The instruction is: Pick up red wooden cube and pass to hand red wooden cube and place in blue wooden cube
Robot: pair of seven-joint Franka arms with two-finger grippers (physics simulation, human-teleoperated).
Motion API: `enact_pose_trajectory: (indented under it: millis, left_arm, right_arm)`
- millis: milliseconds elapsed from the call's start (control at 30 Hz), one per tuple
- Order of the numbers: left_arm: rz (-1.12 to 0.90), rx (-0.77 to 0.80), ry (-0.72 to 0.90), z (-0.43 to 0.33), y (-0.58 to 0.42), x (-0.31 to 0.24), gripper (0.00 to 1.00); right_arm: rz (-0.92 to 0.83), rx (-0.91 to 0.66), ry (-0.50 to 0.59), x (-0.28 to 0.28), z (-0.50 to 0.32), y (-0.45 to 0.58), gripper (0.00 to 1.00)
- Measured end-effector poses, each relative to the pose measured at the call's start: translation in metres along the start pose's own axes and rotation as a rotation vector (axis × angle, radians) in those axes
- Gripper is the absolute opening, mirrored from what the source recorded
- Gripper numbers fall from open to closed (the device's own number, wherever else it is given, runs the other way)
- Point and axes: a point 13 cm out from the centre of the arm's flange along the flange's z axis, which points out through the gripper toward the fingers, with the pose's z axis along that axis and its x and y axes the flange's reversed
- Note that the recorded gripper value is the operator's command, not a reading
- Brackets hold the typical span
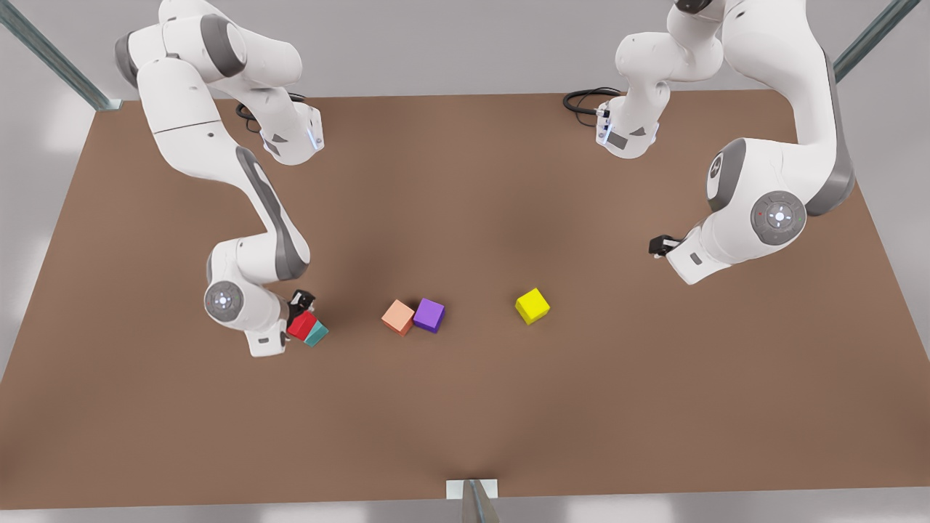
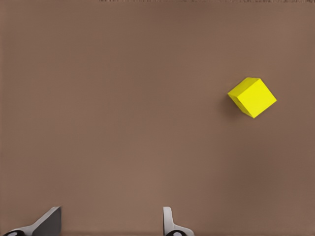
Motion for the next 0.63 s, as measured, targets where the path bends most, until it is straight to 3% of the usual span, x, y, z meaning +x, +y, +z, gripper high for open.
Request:
enact_pose_trajectory:
  millis: [200, 267, 467, 633]
  left_arm:
    - [-0.008, 0.000, 0.000, 0.000, 0.000, 0.000, 1.00]
    - [-0.010, 0.000, -0.001, -0.001, 0.000, 0.000, 1.00]
    - [-0.003, -0.001, -0.010, -0.007, -0.006, -0.001, 1.00]
    - [-0.009, 0.000, -0.004, -0.006, -0.004, 0.000, 1.00]
  right_arm:
    - [-0.028, 0.050, -0.097, -0.078, -0.099, 0.024, 1.00]
    - [0.026, 0.072, -0.078, -0.080, -0.142, 0.027, 1.00]
    - [0.345, 0.227, -0.010, 0.033, -0.336, 0.015, 1.00]
    - [0.526, 0.211, 0.080, 0.109, -0.354, 0.029, 1.00]
